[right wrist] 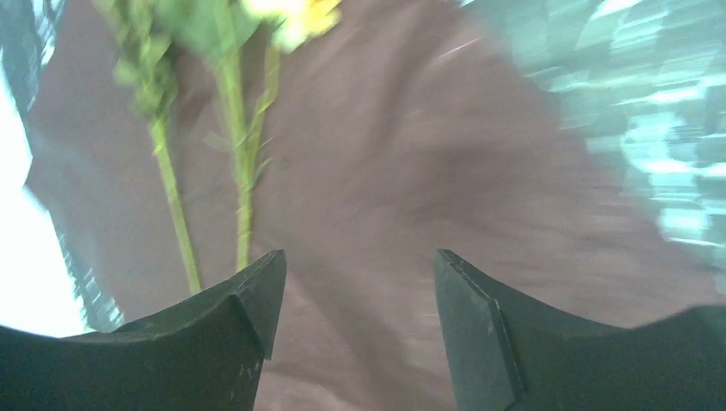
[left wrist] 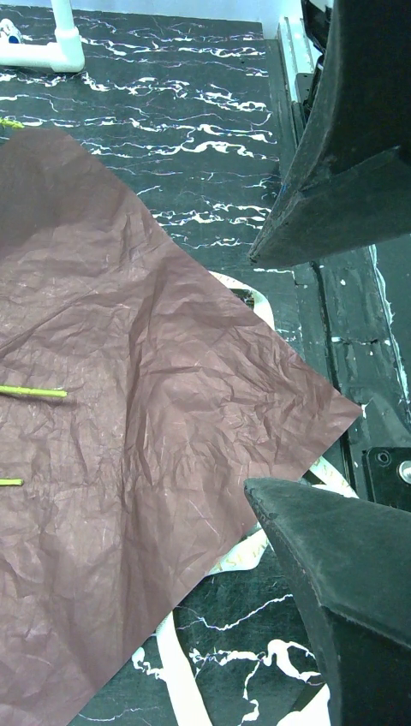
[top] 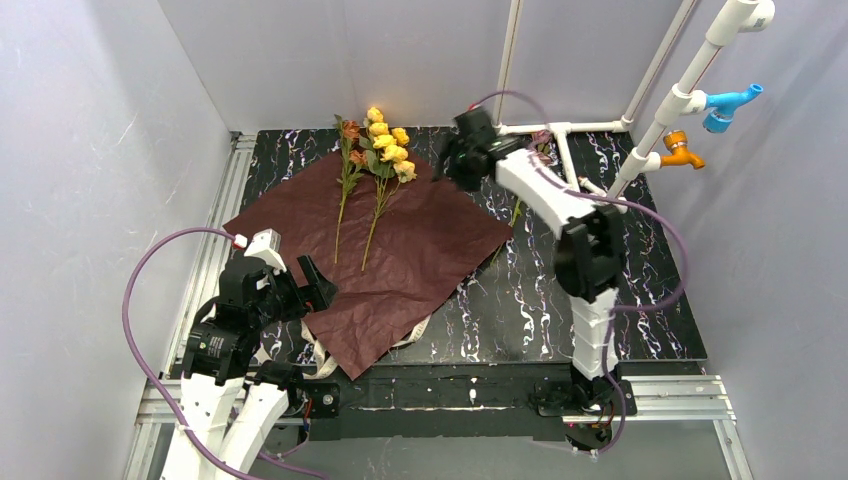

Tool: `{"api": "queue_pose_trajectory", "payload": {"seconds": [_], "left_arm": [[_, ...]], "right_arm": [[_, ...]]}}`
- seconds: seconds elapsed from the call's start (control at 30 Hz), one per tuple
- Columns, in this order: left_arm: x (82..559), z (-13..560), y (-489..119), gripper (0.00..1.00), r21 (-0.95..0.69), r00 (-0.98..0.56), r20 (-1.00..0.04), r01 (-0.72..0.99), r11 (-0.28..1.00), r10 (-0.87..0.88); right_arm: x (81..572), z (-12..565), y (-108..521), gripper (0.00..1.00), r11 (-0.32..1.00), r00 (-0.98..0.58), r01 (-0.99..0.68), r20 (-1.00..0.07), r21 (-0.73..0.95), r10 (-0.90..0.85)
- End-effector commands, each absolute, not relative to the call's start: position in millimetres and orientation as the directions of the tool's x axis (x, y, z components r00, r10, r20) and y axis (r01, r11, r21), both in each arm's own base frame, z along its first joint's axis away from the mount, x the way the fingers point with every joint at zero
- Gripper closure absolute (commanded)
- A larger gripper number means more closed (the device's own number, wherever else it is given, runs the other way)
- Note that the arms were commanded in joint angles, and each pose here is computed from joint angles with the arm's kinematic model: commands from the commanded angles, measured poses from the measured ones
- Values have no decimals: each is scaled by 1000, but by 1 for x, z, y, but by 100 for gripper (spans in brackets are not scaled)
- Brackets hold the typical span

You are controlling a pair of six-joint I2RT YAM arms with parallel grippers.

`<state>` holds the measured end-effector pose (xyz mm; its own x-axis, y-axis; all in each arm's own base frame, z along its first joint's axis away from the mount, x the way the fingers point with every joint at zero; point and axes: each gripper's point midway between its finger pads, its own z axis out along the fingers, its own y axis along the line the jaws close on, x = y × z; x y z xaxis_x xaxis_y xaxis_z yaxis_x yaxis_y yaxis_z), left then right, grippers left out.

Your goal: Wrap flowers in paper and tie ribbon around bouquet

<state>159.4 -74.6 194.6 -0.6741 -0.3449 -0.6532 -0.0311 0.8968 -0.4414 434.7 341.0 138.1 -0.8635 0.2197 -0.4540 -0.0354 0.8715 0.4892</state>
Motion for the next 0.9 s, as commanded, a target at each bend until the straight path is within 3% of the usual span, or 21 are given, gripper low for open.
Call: {"api": "queue_pose_trajectory", "payload": {"seconds": [0.0, 0.1, 0.27, 0.47, 0.63, 0.73, 0.8, 0.83, 0.87], "left_arm": [[161, 194, -73, 9, -437, -666, -661, -34, 899, -347], [161, 195, -73, 9, -438, -666, -661, -33, 898, -346], [161, 194, -73, 9, -437, -666, -661, -34, 899, -347], [160, 196, -72, 9, -437, -656, -669, -33, 899, -350], [160, 195, -72, 9, -437, -660, -666, -34, 899, -349], [160, 196, -72, 9, -439, -654, -669, -34, 898, -352], [160, 196, -71, 9, -437, -653, -670, -36, 899, -352], [160, 196, -71, 9, -437, -653, -670, -35, 899, -352], [160, 196, -71, 9, -437, -653, -670, -36, 899, -352]], "right_arm": [[433, 151, 200, 30, 988, -827, 96, -544, 118, 145], [433, 135, 150, 31, 981, -826, 189, -547, -42, 136], [439, 107, 117, 34, 954, -847, 257, -511, -154, 145], [441, 56, 114, 40, 958, -902, 251, -394, -141, 178], [438, 34, 110, 45, 953, -914, 253, -364, -167, 179], [435, 21, 108, 59, 953, -925, 247, -336, -172, 179], [436, 17, 109, 79, 956, -926, 244, -331, -161, 180], [437, 18, 110, 93, 958, -926, 241, -332, -154, 179], [438, 22, 110, 99, 959, -925, 240, -337, -154, 177]]}}
